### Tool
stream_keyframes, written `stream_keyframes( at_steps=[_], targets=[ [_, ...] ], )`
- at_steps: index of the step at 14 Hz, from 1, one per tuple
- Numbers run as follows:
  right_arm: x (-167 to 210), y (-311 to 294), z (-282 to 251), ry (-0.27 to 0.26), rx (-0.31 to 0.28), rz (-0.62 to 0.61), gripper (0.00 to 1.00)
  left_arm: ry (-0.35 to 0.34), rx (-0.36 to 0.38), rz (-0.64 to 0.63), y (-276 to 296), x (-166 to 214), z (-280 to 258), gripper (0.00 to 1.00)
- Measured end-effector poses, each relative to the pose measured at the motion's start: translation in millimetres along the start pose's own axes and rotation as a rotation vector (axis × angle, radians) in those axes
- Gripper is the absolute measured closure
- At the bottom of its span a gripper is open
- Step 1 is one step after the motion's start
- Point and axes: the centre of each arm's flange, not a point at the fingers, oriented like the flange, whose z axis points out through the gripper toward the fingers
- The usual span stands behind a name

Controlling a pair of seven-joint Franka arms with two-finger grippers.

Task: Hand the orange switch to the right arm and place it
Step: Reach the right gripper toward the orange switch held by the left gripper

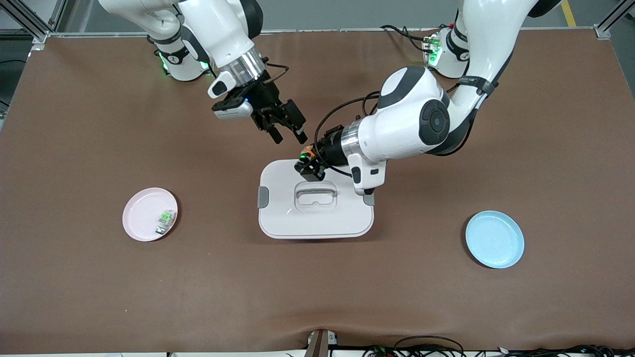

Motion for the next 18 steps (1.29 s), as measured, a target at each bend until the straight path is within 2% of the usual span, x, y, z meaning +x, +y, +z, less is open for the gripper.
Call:
stream_keyframes(
  at_steps=[3, 8, 18],
  targets=[
    [7.2, -9.5, 20.5, 0.018, -0.002, 0.029, 0.0, 0.001, 0.0, -0.002, 0.2, 1.1, 0.3, 0.28],
    [20.3, -16.9, 39.8, 0.004, 0.006, 0.068, 0.0, 0.0, 0.001, -0.003, 0.3, 2.0, 1.0, 0.28],
    [-1.5, -16.0, 50.6, -0.026, -0.03, 0.096, 0.0, -0.001, 0.006, 0.001, -0.6, -0.5, 4.4, 0.28]
  ],
)
